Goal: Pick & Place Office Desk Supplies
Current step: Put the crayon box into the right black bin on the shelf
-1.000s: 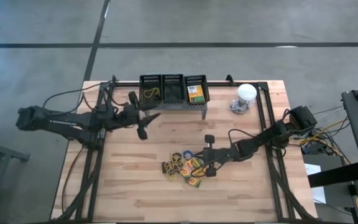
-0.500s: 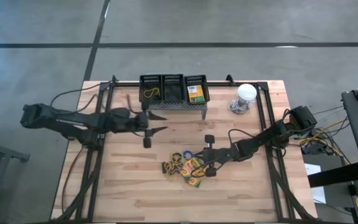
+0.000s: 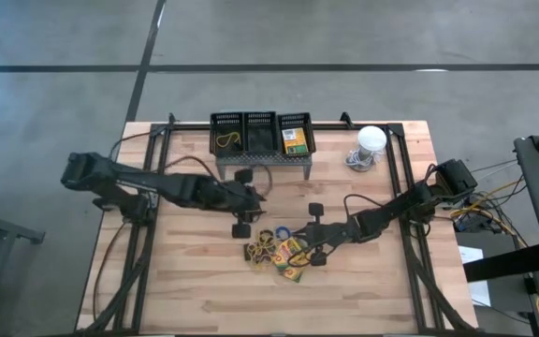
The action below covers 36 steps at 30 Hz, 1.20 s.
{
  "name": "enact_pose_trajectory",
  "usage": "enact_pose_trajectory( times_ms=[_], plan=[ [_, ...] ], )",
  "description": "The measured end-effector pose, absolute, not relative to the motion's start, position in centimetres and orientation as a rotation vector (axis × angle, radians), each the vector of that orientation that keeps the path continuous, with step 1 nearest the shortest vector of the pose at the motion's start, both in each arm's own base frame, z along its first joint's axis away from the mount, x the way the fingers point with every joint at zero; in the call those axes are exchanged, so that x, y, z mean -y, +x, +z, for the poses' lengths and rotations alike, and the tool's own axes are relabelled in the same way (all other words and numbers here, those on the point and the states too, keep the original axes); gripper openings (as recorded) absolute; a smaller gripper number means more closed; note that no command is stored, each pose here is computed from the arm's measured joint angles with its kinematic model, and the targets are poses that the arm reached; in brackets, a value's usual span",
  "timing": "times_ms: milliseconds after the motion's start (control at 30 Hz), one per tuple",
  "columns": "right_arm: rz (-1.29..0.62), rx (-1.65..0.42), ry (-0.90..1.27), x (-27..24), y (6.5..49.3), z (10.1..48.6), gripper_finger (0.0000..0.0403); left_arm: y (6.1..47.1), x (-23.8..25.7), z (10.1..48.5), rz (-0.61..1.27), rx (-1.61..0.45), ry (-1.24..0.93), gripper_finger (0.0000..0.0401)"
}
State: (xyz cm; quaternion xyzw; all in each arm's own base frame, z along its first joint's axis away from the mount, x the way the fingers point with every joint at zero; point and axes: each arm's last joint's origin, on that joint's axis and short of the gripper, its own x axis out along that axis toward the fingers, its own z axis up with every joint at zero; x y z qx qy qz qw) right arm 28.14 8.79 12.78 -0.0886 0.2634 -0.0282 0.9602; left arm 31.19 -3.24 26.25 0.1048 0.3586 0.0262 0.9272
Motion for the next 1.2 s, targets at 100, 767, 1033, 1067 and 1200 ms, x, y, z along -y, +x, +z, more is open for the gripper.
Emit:
enact_pose_trajectory(
  times_ms=[100, 767, 1033, 1067, 1200],
  plan=[
    [-0.057, -0.535, -0.18, -8.8, 28.1, 12.7, 0.0008, 32.0, 3.9, 25.3, 0.056, -0.826, 0.247, 0.0151],
    [0.077, -0.55, -0.046, -9.1, 28.3, 12.8, 0.0026, 29.7, 6.5, 15.7, -0.064, -0.848, 0.002, 0.0142],
    [0.173, -0.653, 0.101, -8.8, 28.5, 13.6, 0.0133, 28.6, 7.6, 14.3, -0.13, -0.589, -0.079, 0.0125],
    [0.152, -0.679, 0.126, -8.5, 28.5, 13.7, 0.0148, 28.5, 7.7, 14.3, -0.137, -0.578, -0.08, 0.0123],
    [0.091, -0.799, 0.211, -7.4, 28.4, 13.5, 0.0201, 28.9, 8.7, 14.4, -0.191, -0.563, -0.063, 0.0116]
  ],
)
